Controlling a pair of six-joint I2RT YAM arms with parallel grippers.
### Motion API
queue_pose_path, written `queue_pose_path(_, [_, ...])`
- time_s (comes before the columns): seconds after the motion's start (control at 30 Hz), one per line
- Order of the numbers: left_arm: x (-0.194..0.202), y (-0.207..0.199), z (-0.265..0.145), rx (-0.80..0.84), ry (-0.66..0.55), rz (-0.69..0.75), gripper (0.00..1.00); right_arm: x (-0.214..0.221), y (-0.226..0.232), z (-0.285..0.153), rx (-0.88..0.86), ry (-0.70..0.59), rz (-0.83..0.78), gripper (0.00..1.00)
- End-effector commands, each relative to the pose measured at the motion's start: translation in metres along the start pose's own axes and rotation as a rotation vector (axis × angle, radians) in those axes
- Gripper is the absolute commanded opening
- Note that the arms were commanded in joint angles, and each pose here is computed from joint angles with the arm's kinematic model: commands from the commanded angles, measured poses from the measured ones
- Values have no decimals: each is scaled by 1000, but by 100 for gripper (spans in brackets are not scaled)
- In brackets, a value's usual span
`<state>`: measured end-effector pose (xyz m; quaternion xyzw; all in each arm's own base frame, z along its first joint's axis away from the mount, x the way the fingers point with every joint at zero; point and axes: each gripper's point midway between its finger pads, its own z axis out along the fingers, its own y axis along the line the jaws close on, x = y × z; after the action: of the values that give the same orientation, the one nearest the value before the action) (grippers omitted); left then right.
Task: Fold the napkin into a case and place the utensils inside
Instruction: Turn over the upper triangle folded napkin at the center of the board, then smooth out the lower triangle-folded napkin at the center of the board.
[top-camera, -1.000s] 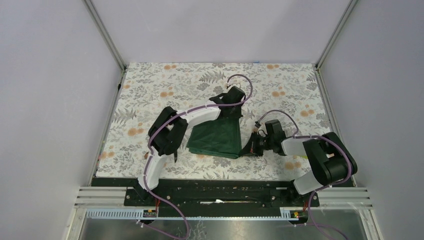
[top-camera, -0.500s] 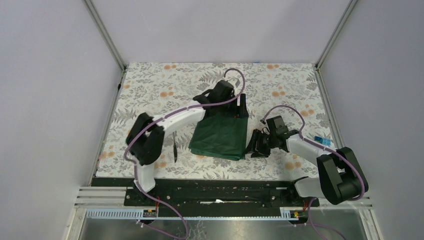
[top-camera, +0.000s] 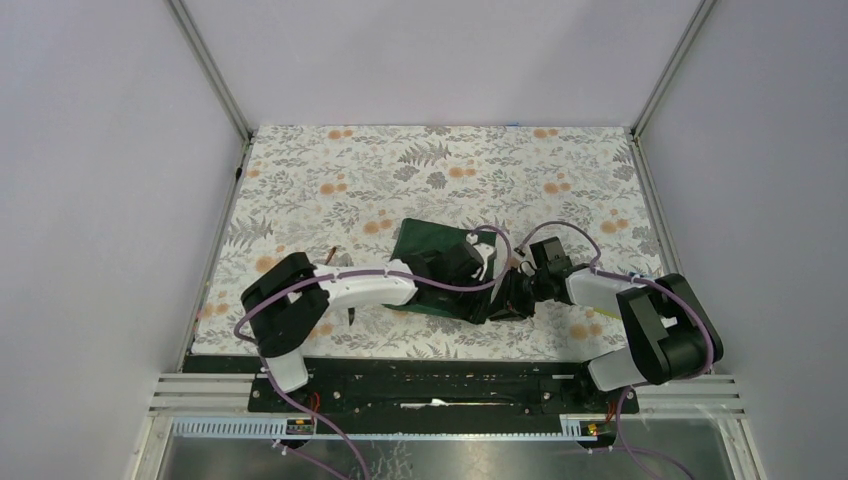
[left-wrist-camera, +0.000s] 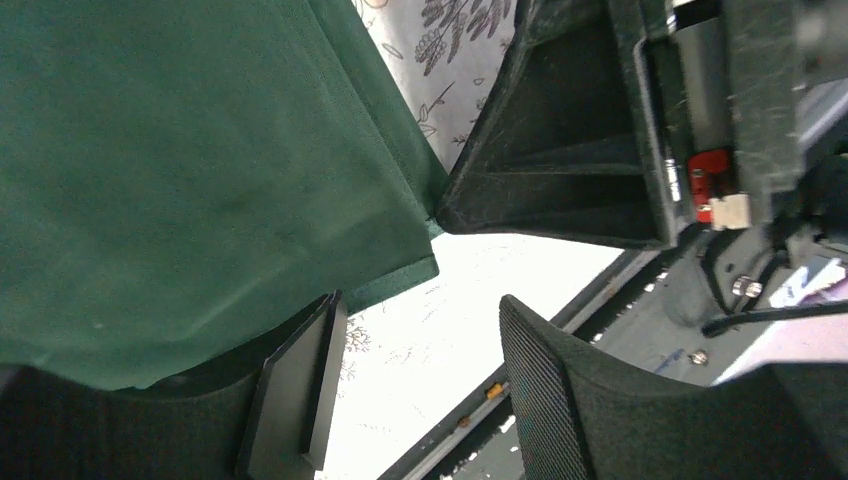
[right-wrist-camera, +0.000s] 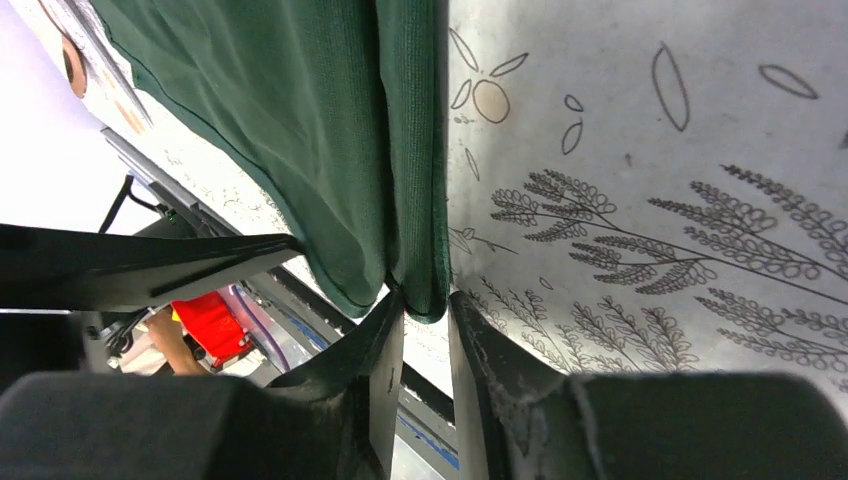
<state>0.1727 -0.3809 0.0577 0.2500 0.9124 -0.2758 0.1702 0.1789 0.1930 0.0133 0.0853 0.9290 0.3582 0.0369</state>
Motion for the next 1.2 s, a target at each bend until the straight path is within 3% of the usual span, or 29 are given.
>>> queue_pose_path(0.0, [-13, -1, 13, -97, -59, 74, 60, 2, 2, 2, -44, 16, -5, 30])
queue_pose_path(0.1, [-7, 2, 21, -144, -48, 94, 51, 5, -1, 3, -43, 27, -7, 31])
queue_pose_path(0.3, [-3, 6, 29, -211, -31, 127, 43, 7, -5, 4, -36, 32, -11, 28])
queue_pose_path(0.53, [-10, 3, 28, -235, -46, 139, 20, 7, -3, 3, -41, 27, -17, 12])
queue_pose_path(0.7, [-22, -13, 23, -187, -69, 141, 10, 8, -4, 3, -45, 31, -18, 3])
queue_pose_path(1.03, [-10, -26, 35, -147, -27, 155, 11, 6, 0, 2, -50, 23, -14, 3])
queue_pose_path(1.17, [-4, -23, 32, -155, -11, 156, 26, 4, -3, -3, -4, 10, -7, 26])
